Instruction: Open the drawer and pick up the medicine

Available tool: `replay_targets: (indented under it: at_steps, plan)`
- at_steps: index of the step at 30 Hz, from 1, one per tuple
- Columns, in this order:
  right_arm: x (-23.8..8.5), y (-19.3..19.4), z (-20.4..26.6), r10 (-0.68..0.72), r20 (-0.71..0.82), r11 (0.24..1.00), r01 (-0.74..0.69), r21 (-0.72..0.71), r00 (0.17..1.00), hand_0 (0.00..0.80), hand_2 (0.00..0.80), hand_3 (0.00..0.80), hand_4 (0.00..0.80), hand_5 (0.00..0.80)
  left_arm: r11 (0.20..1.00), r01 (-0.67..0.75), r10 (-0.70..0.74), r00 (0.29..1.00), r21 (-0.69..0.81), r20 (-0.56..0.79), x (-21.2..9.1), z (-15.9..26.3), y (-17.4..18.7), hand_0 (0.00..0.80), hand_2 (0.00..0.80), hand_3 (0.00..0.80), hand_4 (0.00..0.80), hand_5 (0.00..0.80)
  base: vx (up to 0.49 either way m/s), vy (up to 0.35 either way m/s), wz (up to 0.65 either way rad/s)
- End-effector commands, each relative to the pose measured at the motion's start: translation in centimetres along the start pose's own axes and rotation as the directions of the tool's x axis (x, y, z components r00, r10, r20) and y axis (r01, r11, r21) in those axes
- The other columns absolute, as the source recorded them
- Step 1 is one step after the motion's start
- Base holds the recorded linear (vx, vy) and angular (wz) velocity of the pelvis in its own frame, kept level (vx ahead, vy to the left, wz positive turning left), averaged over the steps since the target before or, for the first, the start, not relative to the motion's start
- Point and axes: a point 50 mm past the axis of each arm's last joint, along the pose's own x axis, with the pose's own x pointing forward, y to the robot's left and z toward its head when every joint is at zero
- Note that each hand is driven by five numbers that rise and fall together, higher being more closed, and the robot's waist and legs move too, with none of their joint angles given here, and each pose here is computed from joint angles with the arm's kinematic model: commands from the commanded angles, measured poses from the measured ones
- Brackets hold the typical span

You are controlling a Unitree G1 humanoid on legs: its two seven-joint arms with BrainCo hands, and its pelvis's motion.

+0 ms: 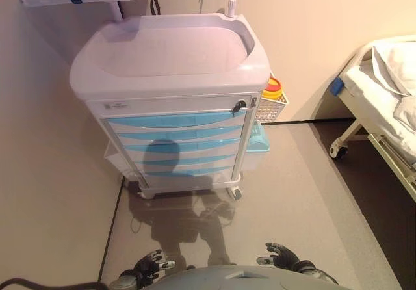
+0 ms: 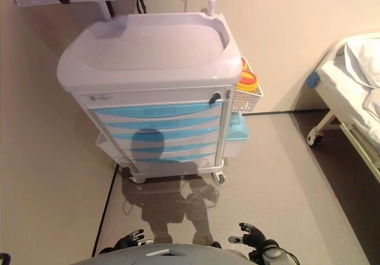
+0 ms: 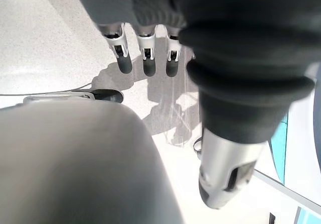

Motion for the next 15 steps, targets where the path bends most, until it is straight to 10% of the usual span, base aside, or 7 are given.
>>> replay_targets:
  at_steps: [1, 15]
  plan:
    - [0.4, -0.3, 1.6, 0.001, 0.035, 0.999, 0.0, -0.036, 0.999, 0.0, 0.0, 0.0, 0.0, 0.0, 0.999, 0.023, -0.019, 0.996, -0.04, 0.09, 0.8, 2.2, -1.2, 0.0, 0.0, 0.0, 0.0, 0.0, 0.0, 0.0, 0.0]
    - [0.9, -2.6, 8.3, -0.097, 0.262, 0.993, 0.11, -0.035, 0.96, 0.0, 0.0, 0.0, 0.0, 0.0, 0.999, 0.03, -0.012, 0.909, -0.038, 0.416, 1.0, 11.5, -1.4, 0.0, 0.0, 0.0, 0.0, 0.0, -0.116, 0.029, -0.01]
